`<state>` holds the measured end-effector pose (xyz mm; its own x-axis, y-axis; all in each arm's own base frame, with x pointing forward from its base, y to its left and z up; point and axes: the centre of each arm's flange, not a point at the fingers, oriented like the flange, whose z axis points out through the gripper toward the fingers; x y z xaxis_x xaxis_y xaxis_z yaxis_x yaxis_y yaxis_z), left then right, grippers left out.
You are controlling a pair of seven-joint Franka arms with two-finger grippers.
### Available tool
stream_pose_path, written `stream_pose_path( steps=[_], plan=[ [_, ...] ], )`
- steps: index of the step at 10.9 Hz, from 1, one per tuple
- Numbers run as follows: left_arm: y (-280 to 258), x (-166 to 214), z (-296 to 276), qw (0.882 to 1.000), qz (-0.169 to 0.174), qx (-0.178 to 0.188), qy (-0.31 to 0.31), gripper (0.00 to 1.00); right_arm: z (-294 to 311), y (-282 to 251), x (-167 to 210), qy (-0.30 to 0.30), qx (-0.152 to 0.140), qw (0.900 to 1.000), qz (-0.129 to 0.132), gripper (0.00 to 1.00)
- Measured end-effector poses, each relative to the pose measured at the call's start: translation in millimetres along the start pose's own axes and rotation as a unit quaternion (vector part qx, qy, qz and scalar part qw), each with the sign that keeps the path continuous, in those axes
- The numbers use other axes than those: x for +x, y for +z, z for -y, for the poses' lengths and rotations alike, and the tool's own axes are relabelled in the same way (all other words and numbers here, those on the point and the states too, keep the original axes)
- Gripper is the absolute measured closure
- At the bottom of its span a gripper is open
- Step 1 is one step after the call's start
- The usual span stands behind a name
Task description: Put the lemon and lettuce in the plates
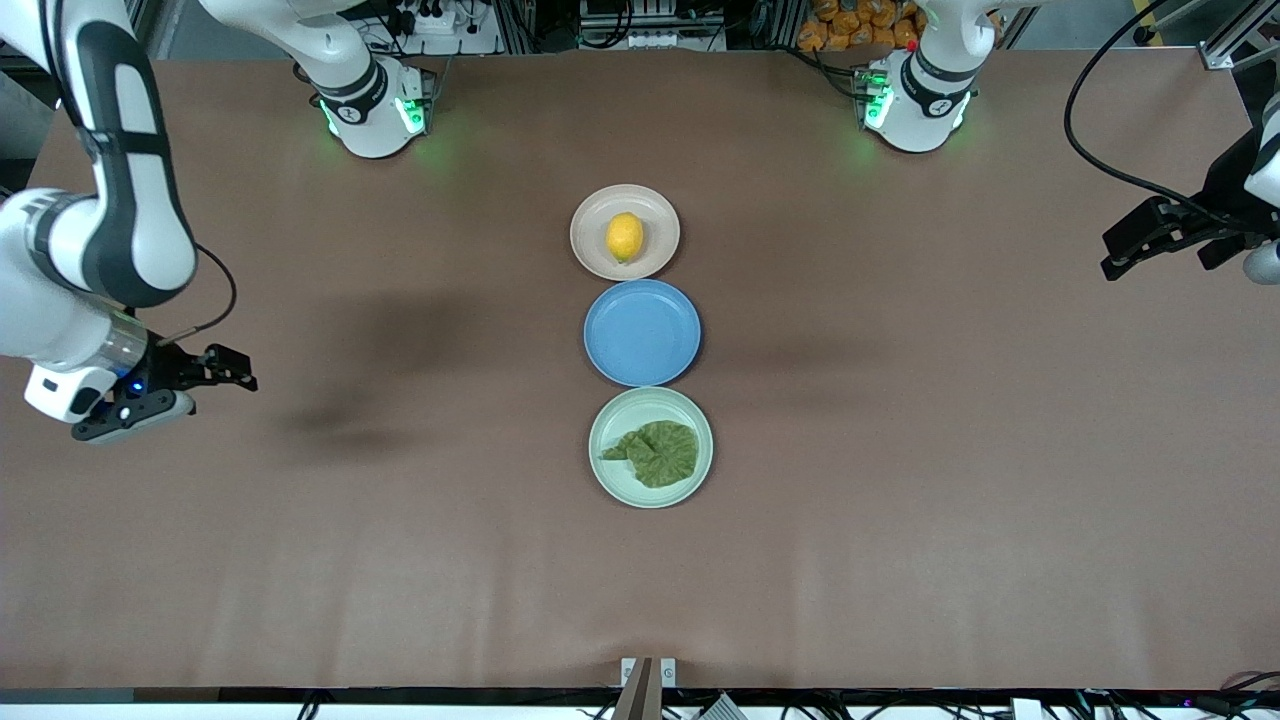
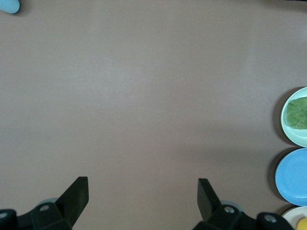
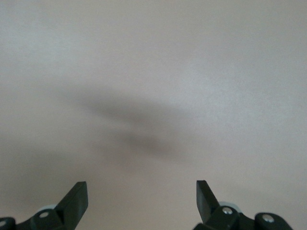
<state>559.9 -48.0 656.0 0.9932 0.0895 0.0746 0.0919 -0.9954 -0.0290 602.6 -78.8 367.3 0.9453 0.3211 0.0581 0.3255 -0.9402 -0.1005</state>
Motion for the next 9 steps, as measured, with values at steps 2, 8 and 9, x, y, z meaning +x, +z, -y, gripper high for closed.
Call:
stream_pose_path(
  steps=[2,8,9],
  plan=[
    [0,0,0,1.0,0.0,0.0,0.003,0.0,5,-32,2,0.006,-0.002,1.0,0.014,0.0],
    [1,1,3,1.0,0.0,0.0,0.0,0.0,21,-102,5,0.04,-0.009,0.998,0.047,0.0],
    [1,1,4,1.0,0.001,0.0,0.0,0.0,26,-108,6,0.046,-0.01,0.998,0.051,0.0]
  ],
)
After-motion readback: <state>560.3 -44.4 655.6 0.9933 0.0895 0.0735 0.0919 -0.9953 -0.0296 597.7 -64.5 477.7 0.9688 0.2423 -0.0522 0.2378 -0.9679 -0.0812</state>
